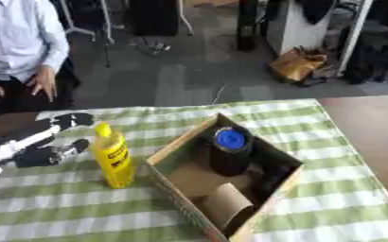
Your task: Pick up objects on the table and place them in the box.
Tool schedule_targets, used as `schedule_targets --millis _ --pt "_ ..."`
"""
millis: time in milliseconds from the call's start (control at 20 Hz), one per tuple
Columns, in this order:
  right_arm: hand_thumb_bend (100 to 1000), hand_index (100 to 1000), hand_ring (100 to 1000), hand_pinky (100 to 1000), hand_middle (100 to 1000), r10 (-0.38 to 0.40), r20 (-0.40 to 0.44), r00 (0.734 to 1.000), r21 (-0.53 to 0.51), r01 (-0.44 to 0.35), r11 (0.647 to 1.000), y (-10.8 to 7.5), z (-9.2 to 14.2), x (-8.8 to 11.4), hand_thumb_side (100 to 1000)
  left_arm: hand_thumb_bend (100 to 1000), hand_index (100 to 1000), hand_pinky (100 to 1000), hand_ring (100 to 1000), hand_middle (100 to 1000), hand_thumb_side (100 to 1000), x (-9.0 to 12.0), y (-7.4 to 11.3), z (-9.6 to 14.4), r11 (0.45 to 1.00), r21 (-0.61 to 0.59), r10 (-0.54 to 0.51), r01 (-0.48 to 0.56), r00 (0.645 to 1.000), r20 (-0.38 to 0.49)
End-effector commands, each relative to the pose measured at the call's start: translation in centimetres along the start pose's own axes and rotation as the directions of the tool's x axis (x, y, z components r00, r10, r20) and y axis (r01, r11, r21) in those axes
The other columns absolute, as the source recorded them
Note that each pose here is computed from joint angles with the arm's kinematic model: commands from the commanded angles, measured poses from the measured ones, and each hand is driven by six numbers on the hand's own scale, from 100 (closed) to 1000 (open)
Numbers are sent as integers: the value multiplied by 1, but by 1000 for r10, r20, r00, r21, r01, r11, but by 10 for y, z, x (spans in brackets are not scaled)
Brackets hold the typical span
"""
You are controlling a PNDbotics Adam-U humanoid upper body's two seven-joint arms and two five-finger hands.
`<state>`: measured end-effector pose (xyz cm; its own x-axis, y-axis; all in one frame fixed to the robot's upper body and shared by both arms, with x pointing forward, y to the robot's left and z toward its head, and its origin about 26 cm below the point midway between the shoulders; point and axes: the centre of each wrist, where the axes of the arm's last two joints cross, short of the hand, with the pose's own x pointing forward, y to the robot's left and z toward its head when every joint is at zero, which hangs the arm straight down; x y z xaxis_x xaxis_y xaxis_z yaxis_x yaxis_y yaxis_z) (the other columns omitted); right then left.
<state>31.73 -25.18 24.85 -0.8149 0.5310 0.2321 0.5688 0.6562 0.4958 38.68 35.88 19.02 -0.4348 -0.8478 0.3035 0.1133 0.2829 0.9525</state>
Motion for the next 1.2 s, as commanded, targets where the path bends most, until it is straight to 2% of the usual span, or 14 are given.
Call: schedule_targets --millis 50,450,1200 --pt "100 606 735 789 700 -31 28 999 -19 31 999 2 -6 4 1000 233 1000 1000 1000 1000 962 -1 10 -1 1000 5 -19 19 1000 -17" --pt "100 605 735 790 700 -32 26 999 -20 33 999 2 -5 5 1000 212 1000 1000 1000 1000 978 -2 7 -7 1000 -13 3 -3 1000 -29" --pt "100 603 735 790 700 -40 27 999 -22 41 999 3 -6 5 1000 185 1000 1000 1000 1000 1000 3 3 -16 998 -60 31 -30 1000 7"
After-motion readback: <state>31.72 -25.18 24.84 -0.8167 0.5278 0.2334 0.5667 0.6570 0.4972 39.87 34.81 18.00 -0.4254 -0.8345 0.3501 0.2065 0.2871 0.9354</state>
